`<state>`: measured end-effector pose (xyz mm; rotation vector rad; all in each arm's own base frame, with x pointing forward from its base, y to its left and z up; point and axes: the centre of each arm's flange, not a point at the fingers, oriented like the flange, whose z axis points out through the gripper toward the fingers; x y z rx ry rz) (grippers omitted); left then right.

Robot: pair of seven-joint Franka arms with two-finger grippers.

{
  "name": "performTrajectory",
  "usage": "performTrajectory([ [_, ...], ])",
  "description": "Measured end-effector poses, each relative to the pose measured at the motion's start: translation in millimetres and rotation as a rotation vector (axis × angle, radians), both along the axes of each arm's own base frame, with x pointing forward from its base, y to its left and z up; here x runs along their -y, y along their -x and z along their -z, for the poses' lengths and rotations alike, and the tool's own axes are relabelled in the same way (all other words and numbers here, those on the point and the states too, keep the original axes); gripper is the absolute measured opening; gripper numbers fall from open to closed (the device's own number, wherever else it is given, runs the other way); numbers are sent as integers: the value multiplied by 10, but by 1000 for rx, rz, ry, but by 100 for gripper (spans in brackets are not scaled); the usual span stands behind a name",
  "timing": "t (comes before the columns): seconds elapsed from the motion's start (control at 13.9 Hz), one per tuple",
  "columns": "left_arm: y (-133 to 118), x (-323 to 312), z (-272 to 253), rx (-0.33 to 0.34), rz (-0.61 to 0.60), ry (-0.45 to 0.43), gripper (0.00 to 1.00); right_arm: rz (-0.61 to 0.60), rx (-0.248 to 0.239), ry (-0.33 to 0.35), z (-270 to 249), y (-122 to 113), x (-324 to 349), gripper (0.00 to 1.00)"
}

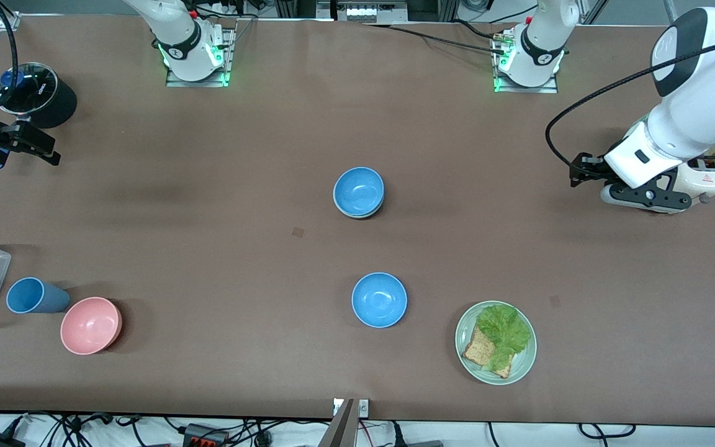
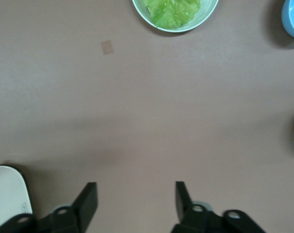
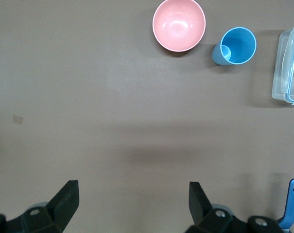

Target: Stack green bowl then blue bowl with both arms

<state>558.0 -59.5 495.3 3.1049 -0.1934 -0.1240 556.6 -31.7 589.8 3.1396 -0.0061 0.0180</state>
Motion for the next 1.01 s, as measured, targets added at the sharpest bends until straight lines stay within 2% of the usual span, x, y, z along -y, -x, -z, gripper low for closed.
performTrajectory([
  [0.14, 27, -5, 16, -23, -1, -1, 99, 0, 0, 0, 0, 0, 0, 100],
  [0.58, -9, -18, -123, 2, -19, 0, 100, 0, -1, 0, 2, -1, 0, 100],
  [0.72, -13, -20, -149, 2, -61, -2, 100, 0, -1, 0, 3, -1, 0, 100],
  [1.01, 21, 0, -187, -42, -98, -11, 100, 0, 0, 0, 3, -1, 0, 100],
])
